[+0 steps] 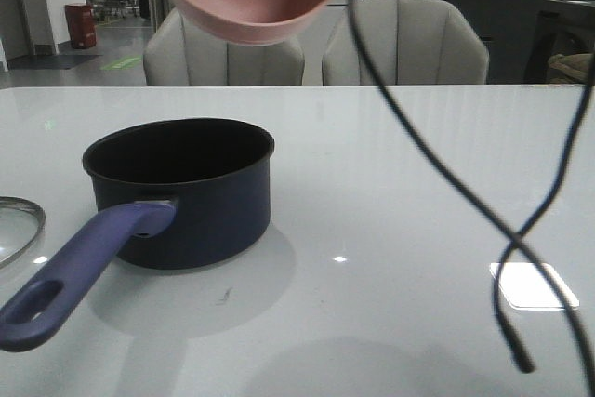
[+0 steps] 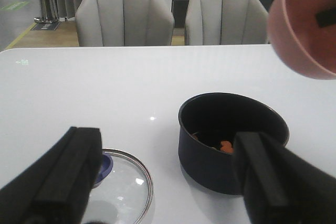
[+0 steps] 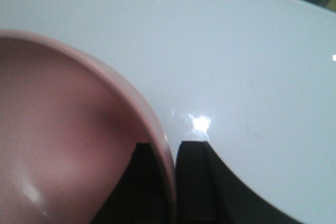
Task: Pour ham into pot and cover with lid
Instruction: 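Carry the empty pink bowl back and lower it onto the table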
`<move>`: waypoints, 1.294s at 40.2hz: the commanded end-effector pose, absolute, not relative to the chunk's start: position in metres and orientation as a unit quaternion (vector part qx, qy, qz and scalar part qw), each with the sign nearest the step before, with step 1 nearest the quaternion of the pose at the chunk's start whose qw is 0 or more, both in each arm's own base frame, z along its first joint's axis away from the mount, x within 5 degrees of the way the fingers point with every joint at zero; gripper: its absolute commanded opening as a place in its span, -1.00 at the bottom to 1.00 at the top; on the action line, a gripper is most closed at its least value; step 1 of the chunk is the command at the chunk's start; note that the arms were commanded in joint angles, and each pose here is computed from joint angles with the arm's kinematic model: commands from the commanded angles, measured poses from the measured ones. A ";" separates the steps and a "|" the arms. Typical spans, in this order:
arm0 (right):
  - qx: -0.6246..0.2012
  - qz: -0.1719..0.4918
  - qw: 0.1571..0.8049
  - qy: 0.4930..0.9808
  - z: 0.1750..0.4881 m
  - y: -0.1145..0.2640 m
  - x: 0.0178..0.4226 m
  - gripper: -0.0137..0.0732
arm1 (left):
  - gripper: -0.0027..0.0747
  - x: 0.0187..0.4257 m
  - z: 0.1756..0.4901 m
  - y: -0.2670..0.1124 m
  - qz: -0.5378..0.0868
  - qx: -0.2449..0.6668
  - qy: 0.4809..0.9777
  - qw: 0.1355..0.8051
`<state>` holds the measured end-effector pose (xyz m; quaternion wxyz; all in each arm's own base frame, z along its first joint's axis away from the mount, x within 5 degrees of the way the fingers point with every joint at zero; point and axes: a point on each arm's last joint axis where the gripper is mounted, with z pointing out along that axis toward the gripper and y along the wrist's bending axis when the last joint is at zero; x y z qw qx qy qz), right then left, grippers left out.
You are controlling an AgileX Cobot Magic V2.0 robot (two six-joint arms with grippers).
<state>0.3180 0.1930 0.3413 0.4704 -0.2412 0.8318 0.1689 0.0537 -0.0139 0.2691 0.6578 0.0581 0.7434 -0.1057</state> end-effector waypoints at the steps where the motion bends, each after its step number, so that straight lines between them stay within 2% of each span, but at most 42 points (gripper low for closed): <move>1: -0.205 0.172 0.472 0.840 0.371 0.162 0.312 -0.37 | 0.50 0.053 0.285 -0.014 -0.113 0.055 0.712 0.691; 11: -0.132 0.130 0.357 0.916 0.348 0.092 0.324 -0.37 | 0.50 0.053 0.285 -0.014 -0.113 0.055 0.712 0.691; 20: -0.060 0.107 0.321 0.939 0.339 0.039 0.331 -0.37 | 0.50 0.053 0.285 -0.014 -0.113 0.055 0.712 0.691; 24: -0.039 0.106 0.281 0.953 0.323 0.024 0.338 -0.37 | 0.50 0.053 0.285 -0.014 -0.113 0.055 0.712 0.691; 40: -0.019 0.107 0.222 0.969 0.258 0.021 0.375 -0.37 | 0.50 0.053 0.285 -0.014 -0.113 0.055 0.712 0.691; 52: 0.000 0.132 0.187 0.973 0.228 0.026 0.386 -0.36 | 0.50 0.053 0.285 -0.014 -0.113 0.055 0.712 0.691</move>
